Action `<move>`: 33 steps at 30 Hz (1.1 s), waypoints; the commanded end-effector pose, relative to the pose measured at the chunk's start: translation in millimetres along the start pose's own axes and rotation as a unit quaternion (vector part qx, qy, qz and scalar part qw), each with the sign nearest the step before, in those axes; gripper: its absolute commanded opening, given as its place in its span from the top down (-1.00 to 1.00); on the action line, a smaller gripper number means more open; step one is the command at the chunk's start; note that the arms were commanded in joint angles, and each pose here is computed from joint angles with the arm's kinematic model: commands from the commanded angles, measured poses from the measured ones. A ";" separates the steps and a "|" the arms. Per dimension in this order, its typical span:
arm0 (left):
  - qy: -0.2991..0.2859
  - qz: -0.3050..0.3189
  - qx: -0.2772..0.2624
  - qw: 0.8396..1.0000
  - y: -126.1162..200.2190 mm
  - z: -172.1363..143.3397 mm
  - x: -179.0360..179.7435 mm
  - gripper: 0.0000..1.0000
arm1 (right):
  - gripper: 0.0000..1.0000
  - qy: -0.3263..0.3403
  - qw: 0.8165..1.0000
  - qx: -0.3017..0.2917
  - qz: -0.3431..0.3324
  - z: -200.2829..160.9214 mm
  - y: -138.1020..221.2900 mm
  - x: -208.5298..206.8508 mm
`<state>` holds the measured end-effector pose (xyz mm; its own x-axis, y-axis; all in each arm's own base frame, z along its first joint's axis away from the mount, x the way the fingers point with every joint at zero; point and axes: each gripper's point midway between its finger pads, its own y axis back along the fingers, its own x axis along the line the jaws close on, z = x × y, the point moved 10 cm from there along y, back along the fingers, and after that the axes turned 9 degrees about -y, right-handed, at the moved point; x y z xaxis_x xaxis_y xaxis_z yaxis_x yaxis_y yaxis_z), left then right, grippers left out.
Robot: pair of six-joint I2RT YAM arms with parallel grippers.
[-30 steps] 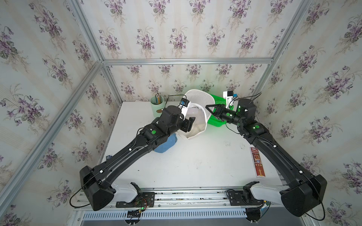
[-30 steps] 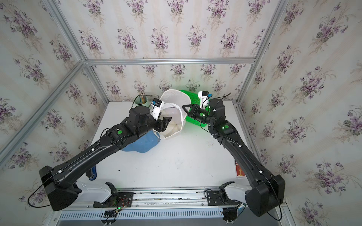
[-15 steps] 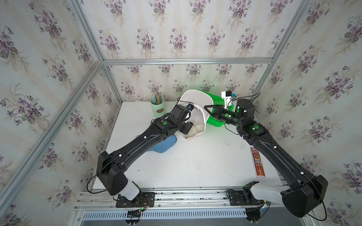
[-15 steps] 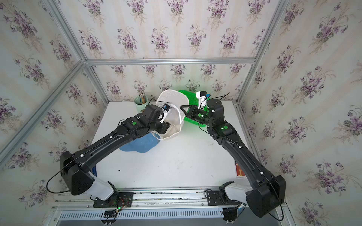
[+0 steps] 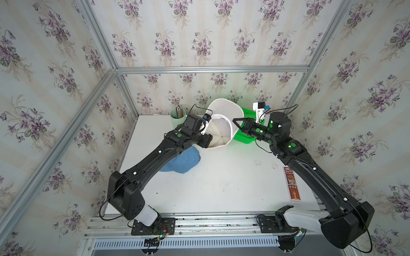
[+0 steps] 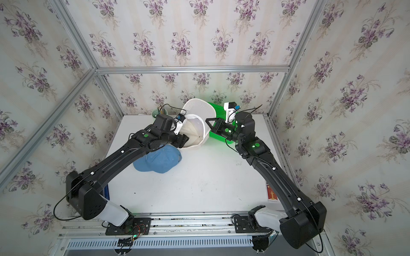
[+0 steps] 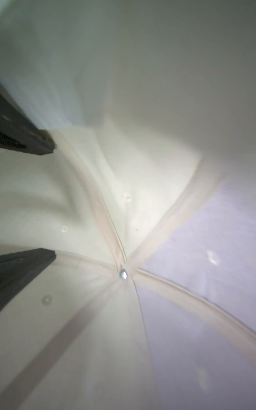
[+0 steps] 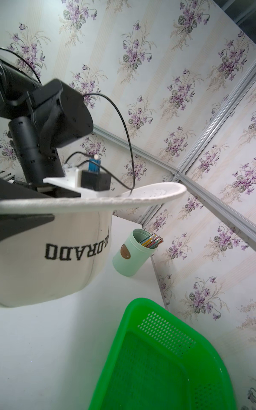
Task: Turn the baseball cap inside out
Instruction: Turn over the baseball cap.
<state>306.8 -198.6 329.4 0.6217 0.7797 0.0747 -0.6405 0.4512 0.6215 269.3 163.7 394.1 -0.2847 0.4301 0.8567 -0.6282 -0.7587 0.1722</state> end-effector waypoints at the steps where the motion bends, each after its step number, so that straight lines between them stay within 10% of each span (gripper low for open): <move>1: 0.063 -0.046 -0.065 0.995 35.4 19.4 -5.2 -0.49 | 1.00 0.017 0.999 -0.005 -0.029 0.3 -1.5 -5.6; 9: 0.079 0.000 -0.099 0.992 84.4 21.5 0.5 -0.51 | 1.00 0.017 0.999 -0.007 -0.048 -1.9 -6.2 -15.2; 24: 0.060 0.001 -0.031 0.998 26.2 6.2 38.4 -0.58 | 1.00 0.031 0.999 0.039 0.020 -7.9 -8.2 1.9; 33: 0.077 -0.074 -0.047 0.993 18.5 2.6 42.0 0.27 | 1.00 0.040 0.997 0.050 0.030 -10.0 -9.5 4.9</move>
<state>321.2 -157.5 341.7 0.6001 0.7952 -0.0869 -0.6092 0.5247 0.5946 266.9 176.2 382.4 -0.3263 0.4413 0.8359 -0.5421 -0.8118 0.2170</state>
